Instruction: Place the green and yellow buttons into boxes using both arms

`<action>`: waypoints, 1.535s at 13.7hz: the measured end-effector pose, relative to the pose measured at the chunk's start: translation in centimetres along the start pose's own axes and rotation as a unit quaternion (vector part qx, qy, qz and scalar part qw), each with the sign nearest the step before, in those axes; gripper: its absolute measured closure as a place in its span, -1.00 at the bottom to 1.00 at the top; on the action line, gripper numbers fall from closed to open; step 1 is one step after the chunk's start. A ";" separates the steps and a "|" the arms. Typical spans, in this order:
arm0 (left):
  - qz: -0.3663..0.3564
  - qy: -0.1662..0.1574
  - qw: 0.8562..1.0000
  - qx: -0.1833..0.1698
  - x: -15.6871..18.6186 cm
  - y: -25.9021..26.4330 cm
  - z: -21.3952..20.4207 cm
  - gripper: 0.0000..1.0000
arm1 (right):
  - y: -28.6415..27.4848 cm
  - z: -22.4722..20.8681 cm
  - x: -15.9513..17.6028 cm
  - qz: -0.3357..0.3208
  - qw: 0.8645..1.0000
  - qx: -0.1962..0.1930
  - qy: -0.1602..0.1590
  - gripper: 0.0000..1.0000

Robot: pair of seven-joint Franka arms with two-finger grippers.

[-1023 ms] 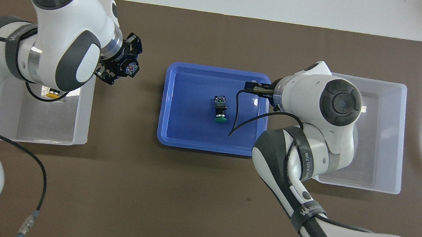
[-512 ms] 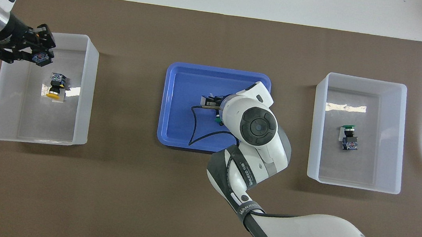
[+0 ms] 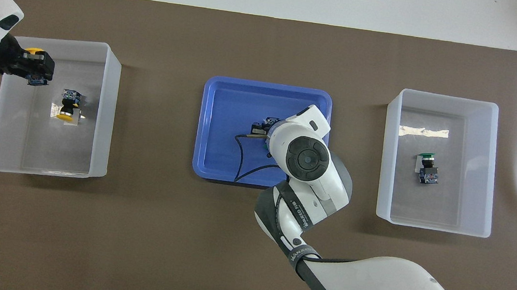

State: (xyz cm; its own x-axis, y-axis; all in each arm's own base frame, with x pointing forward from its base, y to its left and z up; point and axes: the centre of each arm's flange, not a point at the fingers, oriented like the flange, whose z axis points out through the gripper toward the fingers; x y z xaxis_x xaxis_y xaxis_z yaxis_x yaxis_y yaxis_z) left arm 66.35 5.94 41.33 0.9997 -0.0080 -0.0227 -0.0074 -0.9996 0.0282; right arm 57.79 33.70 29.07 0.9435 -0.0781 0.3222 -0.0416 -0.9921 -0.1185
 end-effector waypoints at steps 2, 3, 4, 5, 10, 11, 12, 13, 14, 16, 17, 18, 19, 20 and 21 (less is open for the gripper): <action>0.031 0.000 1.000 0.001 -0.6 -2.0 1.4 0.10 | 0.0 -0.2 0.2 0.009 1.000 0.001 0.002 0.19; 0.037 0.001 0.999 0.001 -0.9 -2.9 2.3 0.10 | 0.2 -0.7 0.6 0.011 1.000 0.001 0.005 0.19; 0.041 0.000 0.999 0.001 -1.4 -3.6 3.5 0.10 | 0.8 -1.6 1.4 0.018 1.000 0.001 0.010 0.19; 0.044 -0.003 0.999 0.003 -1.7 -3.9 4.4 0.10 | 1.9 -3.1 2.6 0.029 0.999 -0.002 0.015 0.19; 0.059 -0.007 0.998 0.012 -2.1 -3.0 5.1 0.00 | 13.7 -13.6 9.5 0.008 0.998 -0.056 0.007 0.19; 0.061 -0.006 0.998 0.012 -2.0 -2.7 4.9 0.00 | 16.7 -14.8 10.3 -0.007 0.998 -0.068 -0.001 0.19; 0.063 -0.005 0.998 0.012 -2.0 -2.6 4.8 -0.15 | 19.5 -15.4 10.8 -0.023 0.997 -0.079 -0.012 0.19; 0.063 -0.004 0.998 0.013 -2.0 -2.5 4.6 -0.39 | 22.5 -15.4 11.0 -0.040 0.995 -0.089 -0.027 0.19; 0.064 -0.004 0.998 0.013 -2.0 -2.5 4.3 -0.64 | 25.0 -15.0 11.0 -0.054 0.993 -0.094 -0.040 0.19; 0.066 -0.012 0.998 0.012 -1.7 -2.2 2.4 -0.69 | 28.8 -13.6 9.9 -0.070 0.991 -0.091 -0.068 0.19; 0.069 -0.020 0.997 0.011 -1.5 -1.8 0.7 -0.69 | 30.3 -12.9 8.9 -0.074 0.990 -0.085 -0.083 0.19; 0.074 -0.030 0.997 0.011 -1.4 -0.9 -1.6 -0.69 | 31.6 -12.2 7.8 -0.075 0.989 -0.082 -0.098 0.19; 0.080 -0.040 0.996 0.010 -1.5 0.0 -3.9 -0.69 | 32.5 -11.6 6.7 -0.073 0.988 -0.082 -0.110 0.19; 0.087 -0.050 0.995 0.013 -1.7 0.9 -6.2 -0.69 | 33.2 -11.2 5.8 -0.068 0.987 -0.081 -0.118 0.19; 0.093 -0.058 0.994 0.019 -2.0 1.6 -8.5 -0.70 | 33.7 -10.8 5.2 -0.060 0.988 -0.075 -0.120 0.19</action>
State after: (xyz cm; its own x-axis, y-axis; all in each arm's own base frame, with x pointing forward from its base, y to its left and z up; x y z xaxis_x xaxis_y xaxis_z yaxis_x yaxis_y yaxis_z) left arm 64.58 4.56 49.89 0.9719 -0.1928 -0.1348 -0.1939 -0.9810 0.0049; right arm 57.71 -1.17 36.85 0.9946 0.0493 0.0915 0.0445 -0.9975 0.0542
